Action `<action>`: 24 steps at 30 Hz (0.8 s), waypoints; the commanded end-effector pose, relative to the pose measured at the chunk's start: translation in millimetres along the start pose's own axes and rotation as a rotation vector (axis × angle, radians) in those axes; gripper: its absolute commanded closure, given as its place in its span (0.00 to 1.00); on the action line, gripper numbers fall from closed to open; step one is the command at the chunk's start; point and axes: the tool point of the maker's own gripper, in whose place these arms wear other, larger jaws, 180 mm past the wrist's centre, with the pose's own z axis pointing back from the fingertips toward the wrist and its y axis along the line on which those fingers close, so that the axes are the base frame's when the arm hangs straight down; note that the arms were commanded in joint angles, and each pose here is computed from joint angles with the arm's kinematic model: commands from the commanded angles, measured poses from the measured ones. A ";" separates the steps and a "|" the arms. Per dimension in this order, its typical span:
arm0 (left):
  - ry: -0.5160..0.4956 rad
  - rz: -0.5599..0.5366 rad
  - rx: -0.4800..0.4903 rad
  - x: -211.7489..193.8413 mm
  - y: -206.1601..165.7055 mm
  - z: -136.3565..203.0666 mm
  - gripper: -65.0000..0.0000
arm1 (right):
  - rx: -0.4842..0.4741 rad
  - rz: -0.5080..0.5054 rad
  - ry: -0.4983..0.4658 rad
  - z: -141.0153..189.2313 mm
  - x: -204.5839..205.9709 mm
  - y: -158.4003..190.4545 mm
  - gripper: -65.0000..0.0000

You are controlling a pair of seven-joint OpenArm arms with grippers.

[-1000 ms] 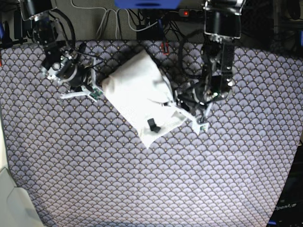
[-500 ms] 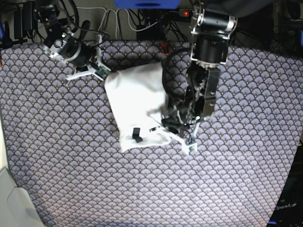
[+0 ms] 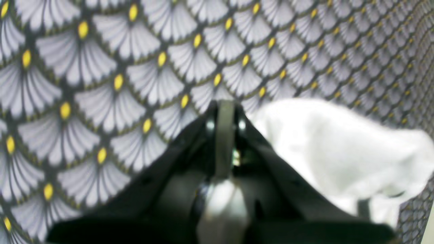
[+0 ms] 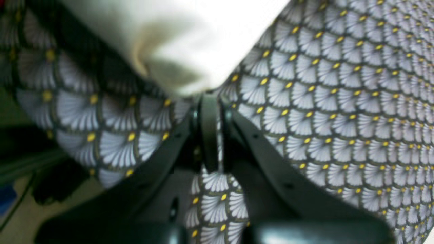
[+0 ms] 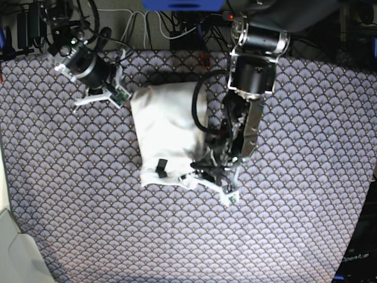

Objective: Fold the T-shirt properly
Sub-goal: 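Release the bundle with the left gripper and lift it away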

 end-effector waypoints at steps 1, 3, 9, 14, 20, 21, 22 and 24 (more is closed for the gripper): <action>-0.056 -0.010 -0.037 26.3 -17.5 0.8 1.00 | -0.031 -0.002 -0.039 5.3 10.0 -9.4 1.00; -0.056 -0.011 -0.036 29.3 -18.2 -0.8 1.00 | -0.052 -0.014 -0.046 8.0 11.8 -15.1 1.00; -0.092 -0.015 -0.055 45.4 -25.9 5.1 1.00 | -0.063 -0.018 -0.078 11.9 22.3 -16.3 1.00; -0.207 -0.044 -0.018 71.9 4.1 35.7 1.00 | -0.067 -0.078 -0.247 11.0 60.1 -9.4 1.00; -0.319 0.016 0.169 82.4 91.7 98.6 1.00 | -0.031 -0.119 -0.453 16.4 103.3 9.2 1.00; -0.301 0.025 0.179 77.1 101.2 106.7 1.00 | -0.017 -0.119 -0.469 16.8 107.2 13.8 1.00; -0.282 0.037 0.185 73.9 111.2 116.1 1.00 | 0.002 -0.118 -0.481 16.0 111.1 20.3 1.00; -0.255 0.074 0.206 63.6 133.5 133.5 1.00 | 0.050 -0.119 -0.484 11.1 113.5 36.4 1.00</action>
